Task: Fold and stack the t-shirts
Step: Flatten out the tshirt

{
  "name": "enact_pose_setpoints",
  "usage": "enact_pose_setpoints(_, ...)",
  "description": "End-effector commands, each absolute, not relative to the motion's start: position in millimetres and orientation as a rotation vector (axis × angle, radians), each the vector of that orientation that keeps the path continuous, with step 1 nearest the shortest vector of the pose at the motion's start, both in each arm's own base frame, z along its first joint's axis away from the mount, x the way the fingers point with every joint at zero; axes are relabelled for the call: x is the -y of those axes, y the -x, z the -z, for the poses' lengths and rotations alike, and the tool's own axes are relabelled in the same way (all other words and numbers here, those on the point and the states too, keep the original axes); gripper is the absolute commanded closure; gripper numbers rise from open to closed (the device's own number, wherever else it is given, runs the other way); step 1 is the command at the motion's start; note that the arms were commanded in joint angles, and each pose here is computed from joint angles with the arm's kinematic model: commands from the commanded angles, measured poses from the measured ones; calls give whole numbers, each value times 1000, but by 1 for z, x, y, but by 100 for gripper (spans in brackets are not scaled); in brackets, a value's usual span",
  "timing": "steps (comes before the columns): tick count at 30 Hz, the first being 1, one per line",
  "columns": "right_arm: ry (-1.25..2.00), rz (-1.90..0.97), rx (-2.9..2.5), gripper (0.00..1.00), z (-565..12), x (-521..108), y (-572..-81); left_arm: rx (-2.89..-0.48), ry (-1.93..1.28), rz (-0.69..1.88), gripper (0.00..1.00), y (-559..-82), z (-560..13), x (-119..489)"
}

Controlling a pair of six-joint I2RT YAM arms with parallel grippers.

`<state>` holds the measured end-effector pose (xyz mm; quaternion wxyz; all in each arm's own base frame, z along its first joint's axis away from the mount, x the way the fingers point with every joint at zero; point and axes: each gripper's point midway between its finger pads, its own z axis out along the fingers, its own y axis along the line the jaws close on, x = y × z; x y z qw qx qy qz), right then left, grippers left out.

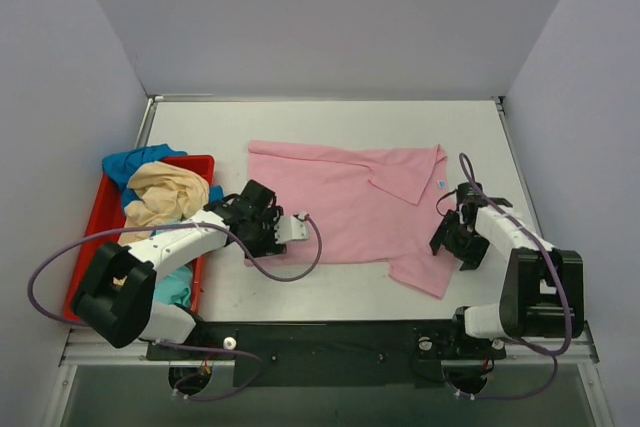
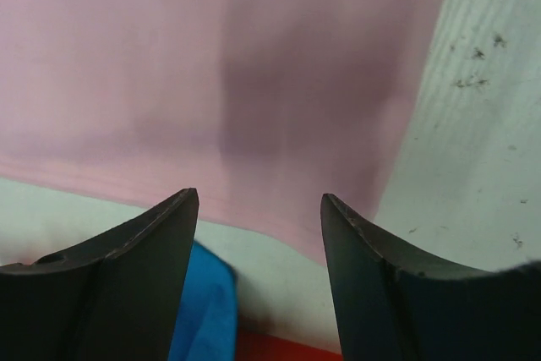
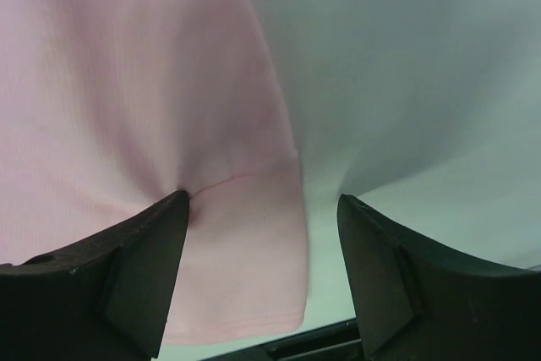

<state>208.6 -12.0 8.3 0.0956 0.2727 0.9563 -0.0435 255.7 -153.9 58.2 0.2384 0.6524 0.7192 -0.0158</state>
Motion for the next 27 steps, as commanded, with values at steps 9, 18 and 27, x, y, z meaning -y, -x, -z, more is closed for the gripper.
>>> enact_pose_setpoints(9,-1075,29,-2864,34,-5,-18,-148,-1984,-1869,-65,31,-260,-1,139)
enact_pose_setpoints(18,-1133,-131,-2862,65,18,-43,-132,-2031,-1834,3,97,-255,1,134)
enact_pose_setpoints(27,-928,-325,-2654,100,-56,-50,-180,-2062,-1549,-51,100,-268,-78,108)
